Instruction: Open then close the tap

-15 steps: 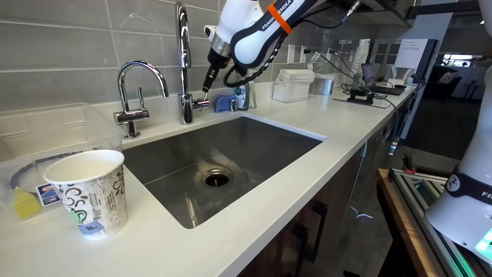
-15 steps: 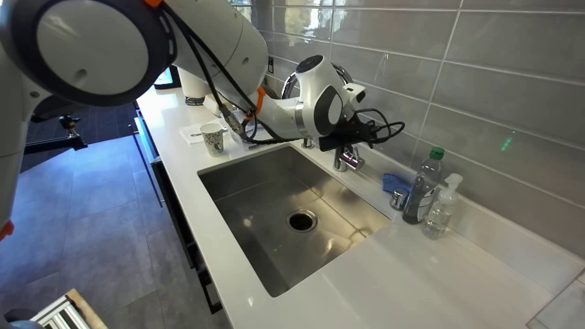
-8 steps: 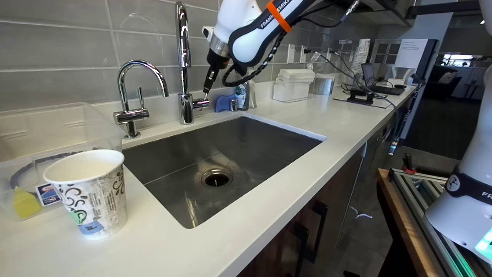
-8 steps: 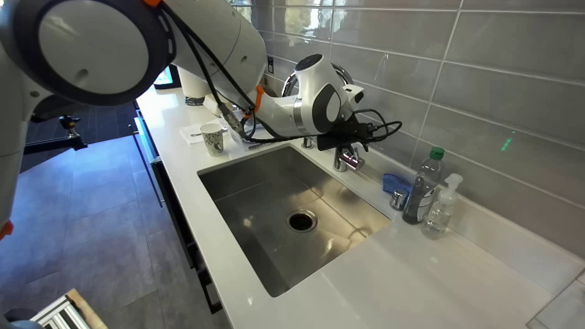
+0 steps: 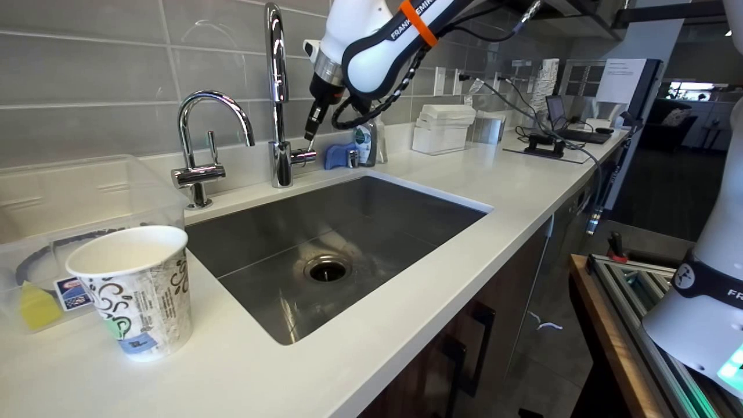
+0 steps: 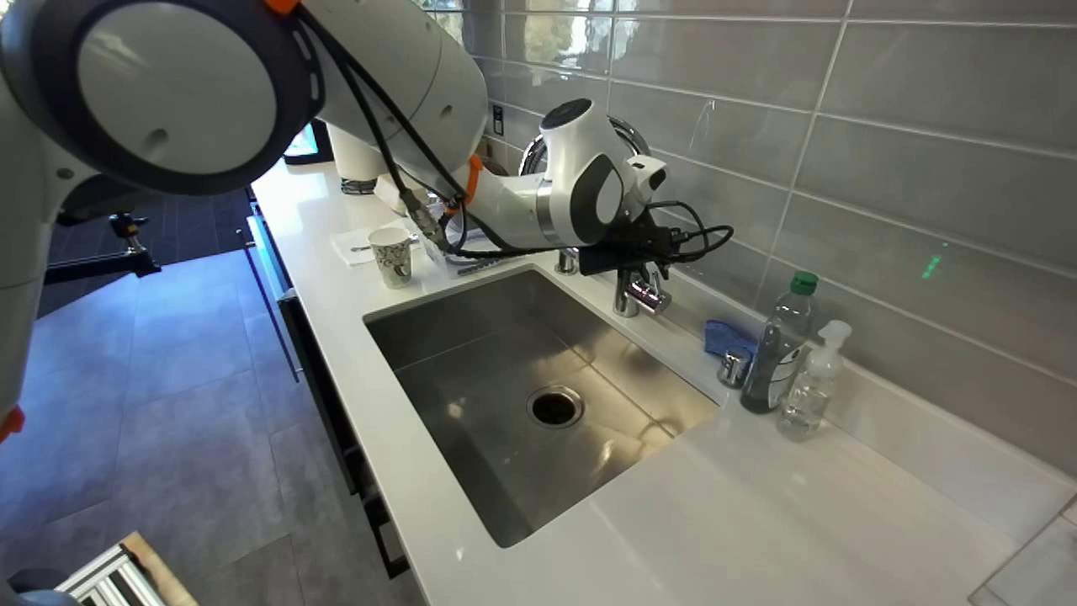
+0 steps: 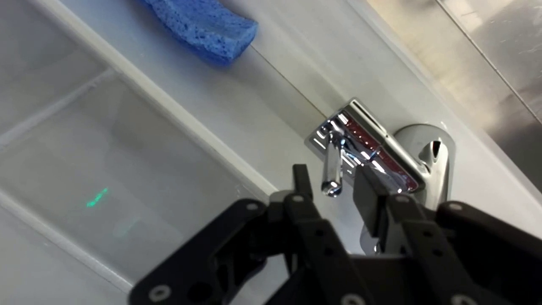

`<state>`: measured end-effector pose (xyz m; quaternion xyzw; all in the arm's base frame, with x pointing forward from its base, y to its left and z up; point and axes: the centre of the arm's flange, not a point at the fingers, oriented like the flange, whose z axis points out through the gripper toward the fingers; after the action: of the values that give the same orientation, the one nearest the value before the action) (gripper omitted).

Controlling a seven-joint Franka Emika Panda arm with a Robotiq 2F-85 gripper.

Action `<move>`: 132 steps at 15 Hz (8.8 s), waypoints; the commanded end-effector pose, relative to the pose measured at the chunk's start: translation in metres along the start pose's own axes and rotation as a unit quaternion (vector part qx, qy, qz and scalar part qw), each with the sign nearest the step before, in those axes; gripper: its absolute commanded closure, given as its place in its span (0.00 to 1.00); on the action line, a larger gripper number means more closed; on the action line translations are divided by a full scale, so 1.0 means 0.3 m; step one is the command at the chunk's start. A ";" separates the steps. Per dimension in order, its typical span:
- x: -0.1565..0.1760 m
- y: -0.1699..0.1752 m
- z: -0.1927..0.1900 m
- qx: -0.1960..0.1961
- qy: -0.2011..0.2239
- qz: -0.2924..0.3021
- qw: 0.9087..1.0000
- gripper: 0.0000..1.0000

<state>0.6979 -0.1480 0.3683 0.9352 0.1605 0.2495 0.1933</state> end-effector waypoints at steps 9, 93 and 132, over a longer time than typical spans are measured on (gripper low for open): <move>0.004 0.018 -0.001 0.003 -0.028 0.002 1.000 0.96; -0.086 0.262 0.193 0.099 -0.077 0.104 0.987 0.96; 0.035 0.093 -0.021 0.146 -0.133 0.203 0.959 0.60</move>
<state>0.7128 -0.1790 0.3811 0.9923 -0.0194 0.1206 0.0206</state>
